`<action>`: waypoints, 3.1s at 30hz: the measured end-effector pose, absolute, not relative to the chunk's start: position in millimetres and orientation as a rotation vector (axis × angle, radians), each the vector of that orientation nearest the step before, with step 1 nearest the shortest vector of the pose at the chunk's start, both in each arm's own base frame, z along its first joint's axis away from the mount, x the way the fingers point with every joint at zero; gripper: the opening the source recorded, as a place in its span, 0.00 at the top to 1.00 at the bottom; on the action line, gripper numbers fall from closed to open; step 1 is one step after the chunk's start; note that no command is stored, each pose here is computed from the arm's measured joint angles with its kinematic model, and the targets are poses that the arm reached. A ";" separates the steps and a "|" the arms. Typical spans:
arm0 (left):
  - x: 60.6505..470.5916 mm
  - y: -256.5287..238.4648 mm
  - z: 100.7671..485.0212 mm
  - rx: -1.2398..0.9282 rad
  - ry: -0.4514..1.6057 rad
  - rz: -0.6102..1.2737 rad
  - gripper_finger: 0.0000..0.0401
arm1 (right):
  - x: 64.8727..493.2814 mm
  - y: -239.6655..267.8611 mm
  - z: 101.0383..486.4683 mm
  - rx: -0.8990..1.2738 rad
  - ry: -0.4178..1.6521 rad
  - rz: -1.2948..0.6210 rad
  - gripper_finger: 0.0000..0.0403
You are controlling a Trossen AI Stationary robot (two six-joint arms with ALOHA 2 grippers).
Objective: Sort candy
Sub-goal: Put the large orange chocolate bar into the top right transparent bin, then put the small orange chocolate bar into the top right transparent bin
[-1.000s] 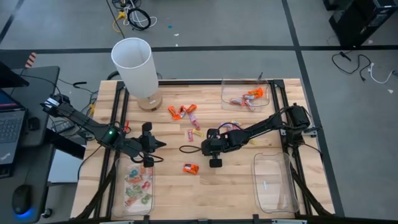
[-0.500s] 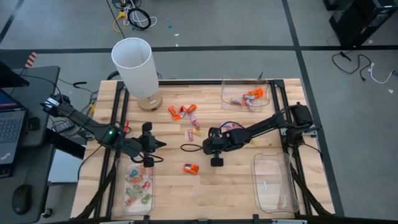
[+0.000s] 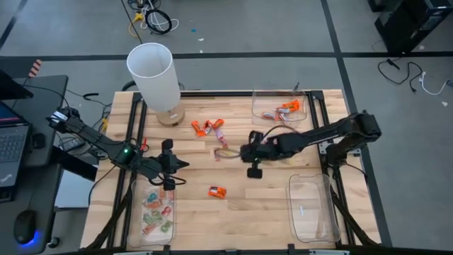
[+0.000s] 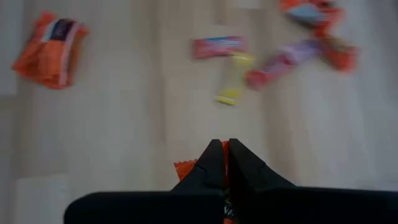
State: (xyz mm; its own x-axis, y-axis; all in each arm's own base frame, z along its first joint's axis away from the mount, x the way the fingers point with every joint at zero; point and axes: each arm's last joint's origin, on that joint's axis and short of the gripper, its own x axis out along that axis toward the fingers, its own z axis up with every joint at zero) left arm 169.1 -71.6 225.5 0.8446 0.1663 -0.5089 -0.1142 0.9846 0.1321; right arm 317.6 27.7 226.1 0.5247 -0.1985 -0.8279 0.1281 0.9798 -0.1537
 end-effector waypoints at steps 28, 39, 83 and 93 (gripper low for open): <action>169.1 -71.7 225.4 0.099 0.546 0.148 1.00 | 222.6 -166.4 272.5 0.321 0.947 -0.528 1.00; 167.7 -70.9 223.4 0.112 0.570 0.151 1.00 | 244.1 -185.9 230.5 0.374 1.042 -0.505 1.00; 168.2 -71.2 224.0 0.101 0.562 0.152 1.00 | 269.8 -53.1 290.7 0.153 0.842 -0.261 0.90; 172.7 -73.5 222.4 0.093 0.553 0.154 1.00 | 275.0 2.1 290.9 0.122 0.835 -0.200 0.90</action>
State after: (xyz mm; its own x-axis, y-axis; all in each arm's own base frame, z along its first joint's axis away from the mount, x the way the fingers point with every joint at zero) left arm 172.7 -73.5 222.4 0.8397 0.1703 -0.5156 -0.1202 0.9843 0.1294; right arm 275.0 2.1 290.9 0.6543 -0.1281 -0.7453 0.2235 0.9743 0.0287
